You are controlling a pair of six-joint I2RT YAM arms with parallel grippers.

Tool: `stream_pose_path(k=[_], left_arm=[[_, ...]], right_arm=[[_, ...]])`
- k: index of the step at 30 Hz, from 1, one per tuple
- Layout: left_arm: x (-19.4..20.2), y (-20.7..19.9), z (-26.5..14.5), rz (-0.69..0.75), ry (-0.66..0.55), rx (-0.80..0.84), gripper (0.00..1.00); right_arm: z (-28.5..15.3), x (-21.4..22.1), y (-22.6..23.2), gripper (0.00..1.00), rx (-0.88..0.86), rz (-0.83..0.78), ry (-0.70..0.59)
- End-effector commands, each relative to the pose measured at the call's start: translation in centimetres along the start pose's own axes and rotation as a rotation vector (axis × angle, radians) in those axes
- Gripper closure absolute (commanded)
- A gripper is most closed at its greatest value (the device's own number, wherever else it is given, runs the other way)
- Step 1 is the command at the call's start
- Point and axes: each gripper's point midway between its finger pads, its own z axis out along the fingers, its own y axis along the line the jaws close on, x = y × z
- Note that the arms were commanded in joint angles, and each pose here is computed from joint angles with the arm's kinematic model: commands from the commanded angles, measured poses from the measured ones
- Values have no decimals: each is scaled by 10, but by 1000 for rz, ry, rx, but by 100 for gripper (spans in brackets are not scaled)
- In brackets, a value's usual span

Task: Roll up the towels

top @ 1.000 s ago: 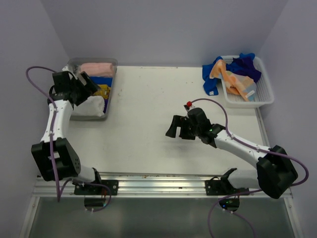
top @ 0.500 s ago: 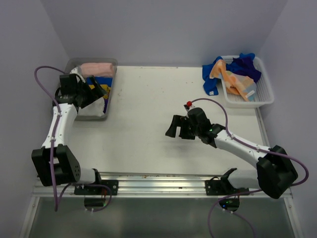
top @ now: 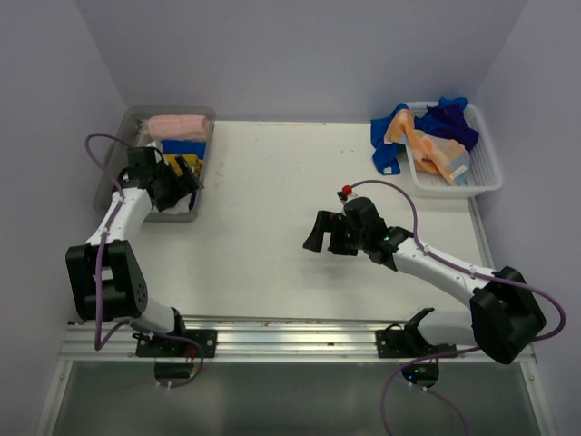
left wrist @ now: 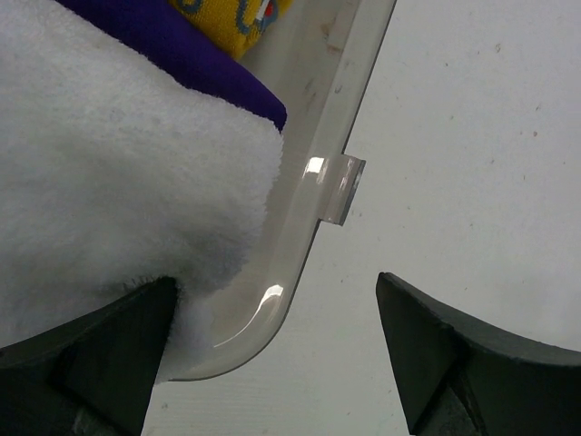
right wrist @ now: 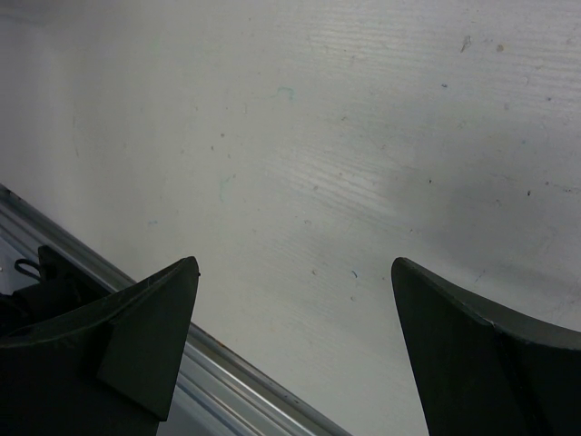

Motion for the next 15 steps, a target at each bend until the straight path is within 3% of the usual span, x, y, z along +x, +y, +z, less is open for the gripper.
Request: stream_pose_path(k=[1, 7, 11, 15], left_arm=[[-19, -13, -27, 17, -81, 2, 5], [-42, -31, -69, 51, -179, 32, 4], [-23, -29, -66, 60, -95, 40, 4], [-4, -5, -54, 65, -2, -62, 6]], right_arm=[[-3, -5, 10, 9, -36, -1, -21], [-1, -4, 11, 9, -41, 2, -17], [1, -4, 13, 9, -43, -2, -12], [1, -3, 12, 9, -45, -2, -10]])
